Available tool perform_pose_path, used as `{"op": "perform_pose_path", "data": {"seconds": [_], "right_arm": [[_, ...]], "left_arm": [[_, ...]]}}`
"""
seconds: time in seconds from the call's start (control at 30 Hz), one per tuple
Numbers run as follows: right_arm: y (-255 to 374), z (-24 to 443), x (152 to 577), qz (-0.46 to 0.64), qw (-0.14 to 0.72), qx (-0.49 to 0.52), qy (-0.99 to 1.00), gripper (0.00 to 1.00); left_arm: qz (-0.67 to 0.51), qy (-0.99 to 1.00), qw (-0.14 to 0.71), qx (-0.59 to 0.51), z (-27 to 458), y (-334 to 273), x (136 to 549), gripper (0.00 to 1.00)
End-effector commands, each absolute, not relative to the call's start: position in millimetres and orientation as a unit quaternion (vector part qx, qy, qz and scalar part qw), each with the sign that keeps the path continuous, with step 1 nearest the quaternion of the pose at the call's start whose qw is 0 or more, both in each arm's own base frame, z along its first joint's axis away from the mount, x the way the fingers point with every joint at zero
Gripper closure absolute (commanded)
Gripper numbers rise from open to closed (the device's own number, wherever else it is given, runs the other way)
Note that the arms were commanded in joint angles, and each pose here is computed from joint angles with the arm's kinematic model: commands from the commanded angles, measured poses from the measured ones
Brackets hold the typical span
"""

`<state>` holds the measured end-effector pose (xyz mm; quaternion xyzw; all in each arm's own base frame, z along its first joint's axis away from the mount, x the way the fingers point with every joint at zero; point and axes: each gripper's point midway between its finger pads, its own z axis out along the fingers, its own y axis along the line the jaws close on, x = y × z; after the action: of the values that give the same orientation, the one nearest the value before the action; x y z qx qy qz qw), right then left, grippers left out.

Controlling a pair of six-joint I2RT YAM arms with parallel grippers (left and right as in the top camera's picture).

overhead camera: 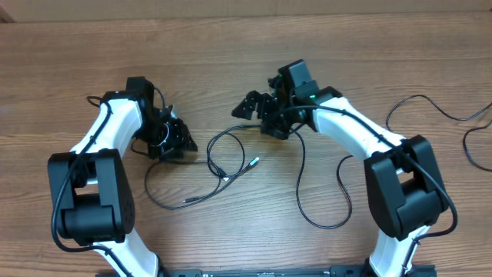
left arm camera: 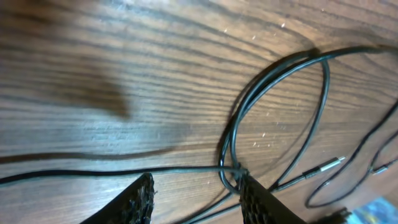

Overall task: Untangle cables
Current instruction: 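Move the right gripper back to the coil and grasp a strand near the left gripper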

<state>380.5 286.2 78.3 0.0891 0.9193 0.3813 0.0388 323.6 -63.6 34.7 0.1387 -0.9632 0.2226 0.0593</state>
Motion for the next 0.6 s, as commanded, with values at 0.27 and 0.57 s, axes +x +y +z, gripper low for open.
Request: {"op": "perform_pose_path", "data": {"seconds": [0.27,0.57], "right_arm": [[317,28,373,0.368,0.0,0.135,0.92,0.19],[335,7,377,0.361,0.022,0.141,0.922,0.21]], "left_arm": [[0.184,-0.972,0.046,0.141,6,-84,320,0.57],[0.147,-0.978,0.025,0.144,-16,-94,316,0.59]]}}
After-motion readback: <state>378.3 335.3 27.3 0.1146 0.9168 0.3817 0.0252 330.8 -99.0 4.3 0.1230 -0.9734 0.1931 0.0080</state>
